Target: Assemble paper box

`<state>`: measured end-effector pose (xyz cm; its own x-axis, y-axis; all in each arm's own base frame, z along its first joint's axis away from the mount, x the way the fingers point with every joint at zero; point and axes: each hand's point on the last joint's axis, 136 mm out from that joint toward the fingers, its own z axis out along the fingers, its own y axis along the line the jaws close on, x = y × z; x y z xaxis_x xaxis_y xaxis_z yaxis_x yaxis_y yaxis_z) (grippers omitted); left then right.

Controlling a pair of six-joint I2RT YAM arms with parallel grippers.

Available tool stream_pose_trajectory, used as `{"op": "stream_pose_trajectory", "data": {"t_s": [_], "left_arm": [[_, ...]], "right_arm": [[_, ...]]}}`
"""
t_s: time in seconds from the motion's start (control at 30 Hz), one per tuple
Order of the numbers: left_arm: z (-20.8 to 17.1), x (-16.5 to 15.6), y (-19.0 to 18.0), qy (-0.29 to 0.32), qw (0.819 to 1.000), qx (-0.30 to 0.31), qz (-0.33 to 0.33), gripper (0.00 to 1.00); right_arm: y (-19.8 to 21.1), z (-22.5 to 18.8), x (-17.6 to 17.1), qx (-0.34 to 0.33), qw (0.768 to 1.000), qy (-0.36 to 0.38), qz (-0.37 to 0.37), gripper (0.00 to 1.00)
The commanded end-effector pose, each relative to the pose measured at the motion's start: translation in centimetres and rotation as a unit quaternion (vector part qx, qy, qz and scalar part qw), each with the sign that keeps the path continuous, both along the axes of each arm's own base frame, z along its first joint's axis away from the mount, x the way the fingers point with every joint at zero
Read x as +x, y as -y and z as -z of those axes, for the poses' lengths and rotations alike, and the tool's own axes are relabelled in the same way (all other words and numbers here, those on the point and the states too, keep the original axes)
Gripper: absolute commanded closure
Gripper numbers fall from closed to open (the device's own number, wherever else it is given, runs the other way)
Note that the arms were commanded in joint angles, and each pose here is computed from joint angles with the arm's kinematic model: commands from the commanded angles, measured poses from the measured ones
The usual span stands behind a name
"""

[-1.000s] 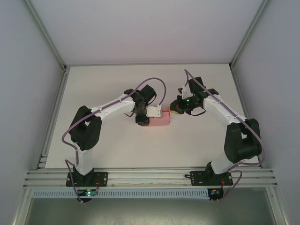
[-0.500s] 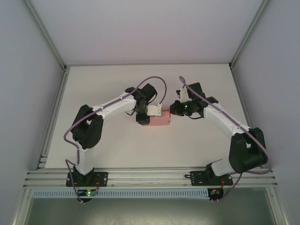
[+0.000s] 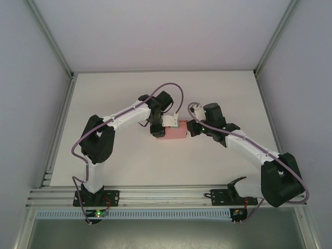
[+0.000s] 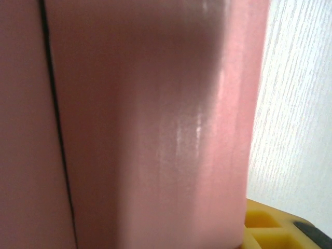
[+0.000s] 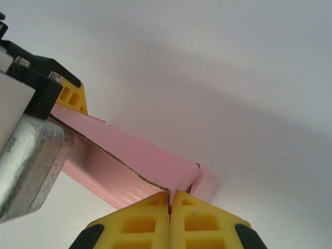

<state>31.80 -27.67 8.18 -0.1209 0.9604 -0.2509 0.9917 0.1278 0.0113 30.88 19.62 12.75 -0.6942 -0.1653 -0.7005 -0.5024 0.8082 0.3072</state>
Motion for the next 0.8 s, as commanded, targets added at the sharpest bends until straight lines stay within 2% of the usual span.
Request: {"op": "stream_pose_trajectory", "data": {"t_s": [0.0,0.1,0.17,0.23,0.37,0.5,0.63,0.7,0.73,0.77], "left_arm": [[2.9,-2.1,-0.3,-0.06,0.998,0.031,0.001,0.56],[2.6,-2.1,-0.1,-0.059,0.998,0.023,0.002,0.51],[2.3,-2.1,0.2,-0.058,0.998,0.016,0.002,0.51],[2.0,-1.9,0.4,-0.056,0.998,0.012,-0.003,0.5],[1.4,-1.9,0.9,-0.056,0.998,-0.004,-0.007,0.4],[0.7,-1.7,1.6,-0.053,0.998,-0.024,-0.009,0.34],[0.1,-1.4,2.0,-0.049,0.998,-0.028,-0.017,0.29],[-0.2,-1.1,2.1,-0.044,0.998,-0.032,-0.023,0.17],[-0.4,-0.9,2.3,-0.04,0.998,-0.036,-0.024,0.01],[-0.6,-0.7,2.4,-0.034,0.998,-0.04,-0.026,0.0]], "right_arm": [[-2.1,2.3,-3.3,0.001,0.998,-0.031,-0.057,1.0],[-1.7,2.7,-3.3,-0.025,0.999,-0.01,-0.031,1.0],[-1.2,2.8,-3.0,-0.043,0.999,0.011,-0.014,1.0],[-1.0,2.7,-2.9,-0.038,0.999,0.017,0.001,1.0],[-1.2,3.3,-3.6,-0.04,0.999,0.035,0.005,1.0],[-0.2,4.0,-3.0,-0.06,0.997,0.025,0.047,1.0],[-0.6,4.4,-3.3,-0.069,0.996,0.019,0.047,1.0],[-0.6,4.9,-3.5,-0.076,0.996,0.012,0.049,1.0],[-0.4,5.2,-3.4,-0.082,0.995,0.009,0.054,1.0],[-0.3,5.4,-3.4,-0.087,0.995,0.004,0.058,1.0]]}}
